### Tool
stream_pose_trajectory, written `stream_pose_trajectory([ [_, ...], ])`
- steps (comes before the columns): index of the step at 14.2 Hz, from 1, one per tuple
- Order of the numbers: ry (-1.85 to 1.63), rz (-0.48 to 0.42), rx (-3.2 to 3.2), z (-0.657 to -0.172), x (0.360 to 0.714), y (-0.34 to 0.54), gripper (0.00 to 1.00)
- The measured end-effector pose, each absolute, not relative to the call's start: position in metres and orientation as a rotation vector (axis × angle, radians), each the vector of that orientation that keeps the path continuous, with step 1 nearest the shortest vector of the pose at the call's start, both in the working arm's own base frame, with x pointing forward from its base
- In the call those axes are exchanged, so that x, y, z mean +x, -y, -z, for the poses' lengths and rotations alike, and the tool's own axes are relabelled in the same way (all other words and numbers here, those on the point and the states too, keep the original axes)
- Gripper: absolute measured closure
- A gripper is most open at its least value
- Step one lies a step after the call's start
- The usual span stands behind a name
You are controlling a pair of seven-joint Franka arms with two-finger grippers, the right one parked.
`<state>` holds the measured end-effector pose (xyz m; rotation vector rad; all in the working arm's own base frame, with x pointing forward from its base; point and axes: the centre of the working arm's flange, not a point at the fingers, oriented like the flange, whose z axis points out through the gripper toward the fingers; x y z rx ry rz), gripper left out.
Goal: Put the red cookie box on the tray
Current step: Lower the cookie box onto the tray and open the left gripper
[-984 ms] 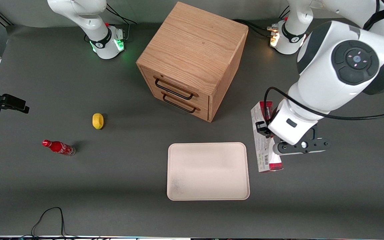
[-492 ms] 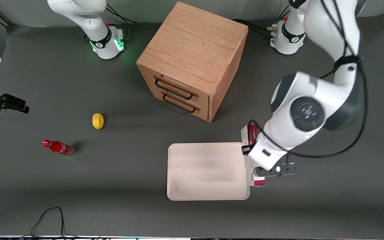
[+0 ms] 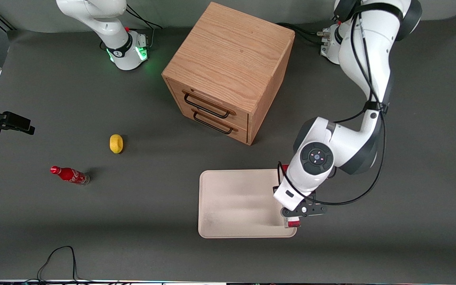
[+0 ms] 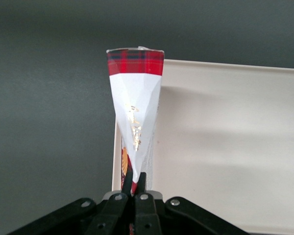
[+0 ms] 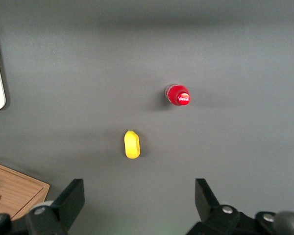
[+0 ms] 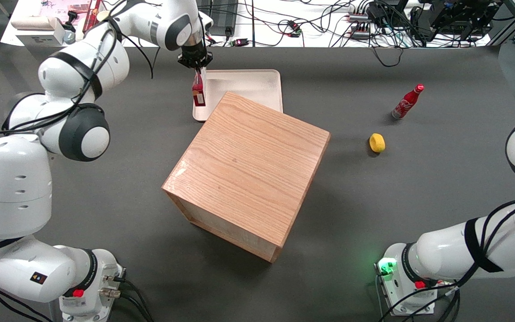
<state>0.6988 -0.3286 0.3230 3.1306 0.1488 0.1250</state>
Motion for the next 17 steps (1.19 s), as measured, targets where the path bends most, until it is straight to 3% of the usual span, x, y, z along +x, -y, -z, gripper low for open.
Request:
stream_pose_trajectory([
  [6, -0.143, -0.187, 3.133, -0.274, 0.702, 0.329, 0.98],
  [12, -0.169, -0.196, 3.126, -0.266, 0.702, 0.331, 0.95],
  [13, -0.18, -0.199, 3.123, -0.266, 0.702, 0.331, 0.89],
  [17, -0.23, -0.222, 3.107, -0.274, 0.704, 0.332, 0.46],
])
